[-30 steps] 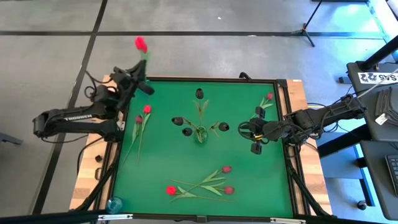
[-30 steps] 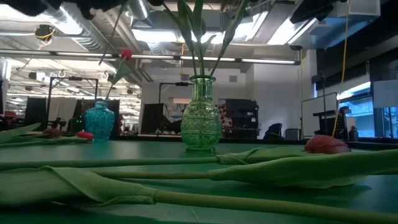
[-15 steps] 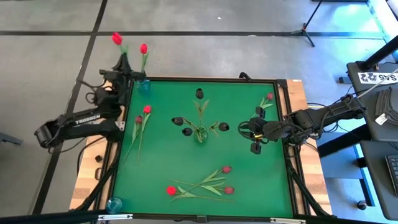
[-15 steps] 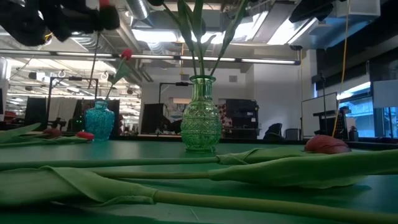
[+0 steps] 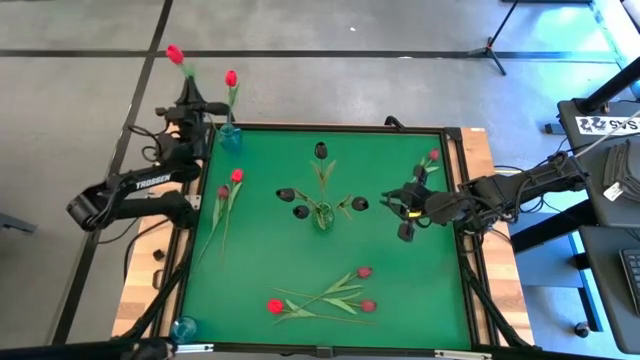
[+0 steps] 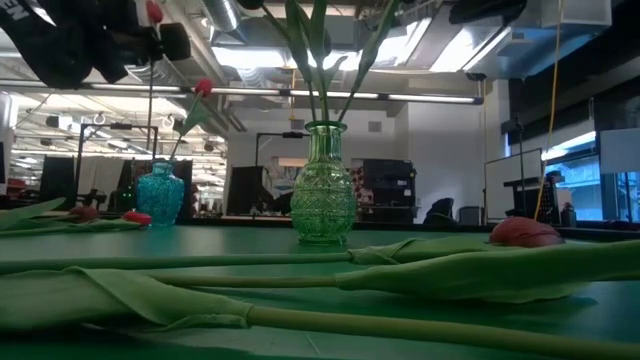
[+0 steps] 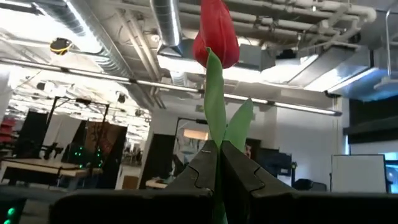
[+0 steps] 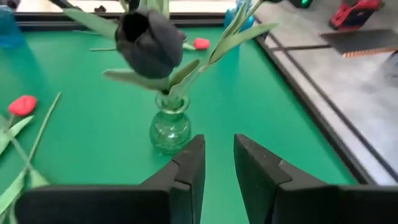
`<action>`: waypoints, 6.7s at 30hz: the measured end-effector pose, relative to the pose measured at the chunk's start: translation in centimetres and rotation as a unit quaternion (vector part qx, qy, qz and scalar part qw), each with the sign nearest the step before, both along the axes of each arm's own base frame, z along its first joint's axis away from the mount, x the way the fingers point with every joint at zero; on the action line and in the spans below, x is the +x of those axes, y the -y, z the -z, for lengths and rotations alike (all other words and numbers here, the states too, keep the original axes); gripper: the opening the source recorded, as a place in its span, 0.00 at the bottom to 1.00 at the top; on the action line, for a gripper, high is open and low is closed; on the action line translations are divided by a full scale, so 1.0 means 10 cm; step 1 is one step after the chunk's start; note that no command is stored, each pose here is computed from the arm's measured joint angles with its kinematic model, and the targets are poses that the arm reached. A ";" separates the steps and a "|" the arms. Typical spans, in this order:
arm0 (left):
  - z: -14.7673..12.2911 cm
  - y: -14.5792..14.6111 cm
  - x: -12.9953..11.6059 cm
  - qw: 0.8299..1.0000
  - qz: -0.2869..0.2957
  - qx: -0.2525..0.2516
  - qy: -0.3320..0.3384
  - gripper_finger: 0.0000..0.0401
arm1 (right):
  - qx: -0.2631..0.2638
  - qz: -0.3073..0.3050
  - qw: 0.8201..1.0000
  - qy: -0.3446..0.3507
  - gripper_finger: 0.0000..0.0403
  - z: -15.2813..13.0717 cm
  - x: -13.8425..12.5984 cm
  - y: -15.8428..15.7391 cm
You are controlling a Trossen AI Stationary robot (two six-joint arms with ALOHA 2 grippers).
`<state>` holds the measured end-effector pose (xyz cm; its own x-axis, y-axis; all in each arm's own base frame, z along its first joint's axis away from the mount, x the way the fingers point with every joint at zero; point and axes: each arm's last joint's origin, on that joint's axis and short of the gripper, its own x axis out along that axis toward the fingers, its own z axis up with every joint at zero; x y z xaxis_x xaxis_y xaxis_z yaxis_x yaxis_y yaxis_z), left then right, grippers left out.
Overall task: Sort flowers into vase by color
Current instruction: Put the red tulip into the top blue vase
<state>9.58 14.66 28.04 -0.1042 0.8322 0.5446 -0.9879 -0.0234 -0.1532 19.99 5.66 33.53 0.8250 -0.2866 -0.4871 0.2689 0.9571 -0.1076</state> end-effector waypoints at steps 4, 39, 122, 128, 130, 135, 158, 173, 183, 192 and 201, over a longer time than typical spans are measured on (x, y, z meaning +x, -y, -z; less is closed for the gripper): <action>-0.07 0.05 0.14 0.998 0.034 0.015 -0.047 0.01 | -0.024 0.007 1.000 0.016 0.21 -0.04 0.03 0.02; 0.21 -0.67 0.37 0.993 -0.020 -0.093 -0.069 0.01 | 0.001 0.002 1.000 0.021 0.21 -0.06 0.10 0.19; 1.45 0.46 0.49 0.595 0.083 -0.795 -0.081 0.43 | 0.029 -0.016 0.999 -0.014 0.21 0.01 0.06 0.18; 1.48 0.45 0.51 0.594 0.079 -0.796 -0.087 0.30 | 0.030 -0.015 0.999 -0.023 0.21 0.02 0.05 0.18; 1.48 0.46 0.51 0.596 0.076 -0.794 -0.096 0.22 | 0.032 -0.013 0.999 -0.024 0.21 0.02 0.05 0.18; 1.46 0.54 0.51 0.609 0.069 -0.779 -0.133 0.03 | 0.038 -0.018 0.999 -0.027 0.21 0.03 0.05 0.18; -0.50 0.69 0.20 0.979 0.083 -0.187 0.017 0.01 | 0.021 -0.023 0.999 -0.030 0.21 0.03 0.05 0.18; -0.50 0.08 0.10 0.994 -0.004 -0.103 -0.030 0.01 | 0.043 -0.009 0.999 -0.021 0.21 0.02 0.05 0.18; -0.34 0.00 0.16 0.986 0.004 -0.163 -0.037 0.07 | 0.043 -0.006 0.999 -0.020 0.21 0.02 0.05 0.19; -0.09 -0.04 0.19 0.963 0.009 -0.265 -0.043 0.23 | 0.043 -0.006 0.999 -0.020 0.21 0.02 0.05 0.19; -0.19 0.01 0.16 0.917 0.018 -0.390 -0.084 0.32 | 0.046 -0.008 0.999 -0.020 0.21 0.02 0.05 0.18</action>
<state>11.14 14.52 29.98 -0.0386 0.9766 -0.2115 -0.9983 -0.0285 0.0508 20.49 3.84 33.29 0.8083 -0.2256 -0.5438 0.2507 0.9676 -0.0287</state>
